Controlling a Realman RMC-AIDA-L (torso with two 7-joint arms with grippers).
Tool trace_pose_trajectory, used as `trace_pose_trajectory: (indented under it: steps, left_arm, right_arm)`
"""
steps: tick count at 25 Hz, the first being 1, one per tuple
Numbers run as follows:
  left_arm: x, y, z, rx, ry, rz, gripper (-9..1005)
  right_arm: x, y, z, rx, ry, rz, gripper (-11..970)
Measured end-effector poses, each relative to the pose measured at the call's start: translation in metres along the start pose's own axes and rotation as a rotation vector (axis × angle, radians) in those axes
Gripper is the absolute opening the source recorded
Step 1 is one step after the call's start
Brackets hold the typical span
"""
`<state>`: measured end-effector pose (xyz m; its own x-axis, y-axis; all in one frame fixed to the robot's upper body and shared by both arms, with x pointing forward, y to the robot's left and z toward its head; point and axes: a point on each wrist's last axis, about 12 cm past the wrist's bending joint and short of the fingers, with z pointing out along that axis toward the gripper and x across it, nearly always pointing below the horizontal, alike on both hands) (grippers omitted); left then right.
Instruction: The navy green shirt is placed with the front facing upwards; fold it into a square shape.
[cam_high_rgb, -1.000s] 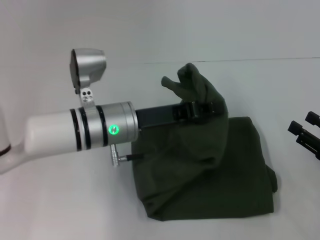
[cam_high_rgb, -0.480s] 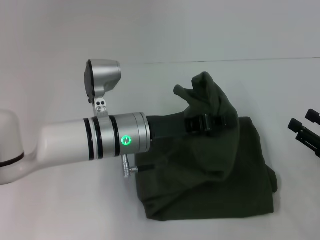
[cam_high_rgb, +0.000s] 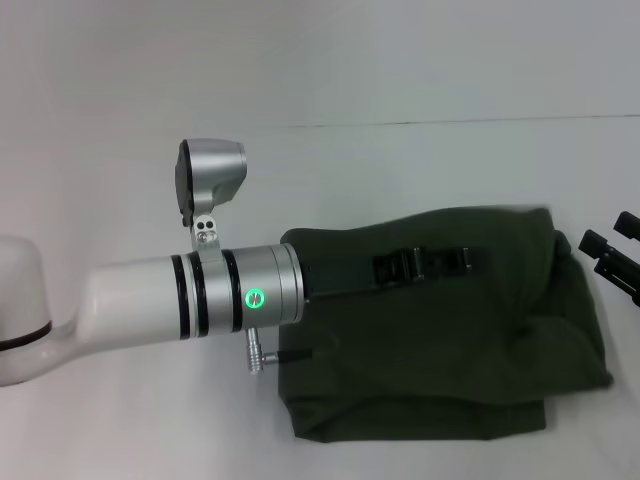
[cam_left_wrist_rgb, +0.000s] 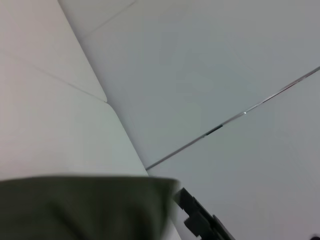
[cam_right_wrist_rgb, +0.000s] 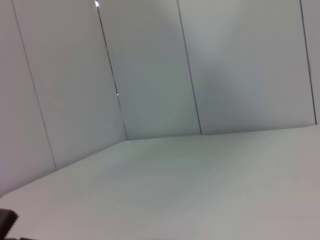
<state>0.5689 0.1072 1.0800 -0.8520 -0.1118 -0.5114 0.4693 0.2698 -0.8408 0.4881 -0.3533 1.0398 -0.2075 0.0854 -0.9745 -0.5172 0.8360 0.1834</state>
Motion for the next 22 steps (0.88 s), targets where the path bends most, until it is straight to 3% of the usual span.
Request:
trace_pose_trajectory:
  steps: [8, 11, 16, 22]
  left_arm:
    - [0.002, -0.003, -0.006, 0.043, -0.006, 0.013, 379]
    - [-0.004, -0.006, -0.011, 0.052, -0.011, 0.075, 619]
    - [-0.013, -0.006, -0.027, 0.054, -0.063, 0.155, 846]
    - [-0.018, -0.002, -0.039, 0.038, -0.129, 0.144, 917]
  right_arm:
    - [-0.006, -0.003, -0.003, -0.017, -0.001, -0.022, 660]
    - [-0.012, 0.000, -0.007, -0.084, 0.007, -0.067, 661]
    - [-0.021, 0.017, -0.011, -0.284, 0.051, -0.145, 662]
    - [-0.011, 0.029, 0.007, -0.387, 0.164, -0.135, 663]
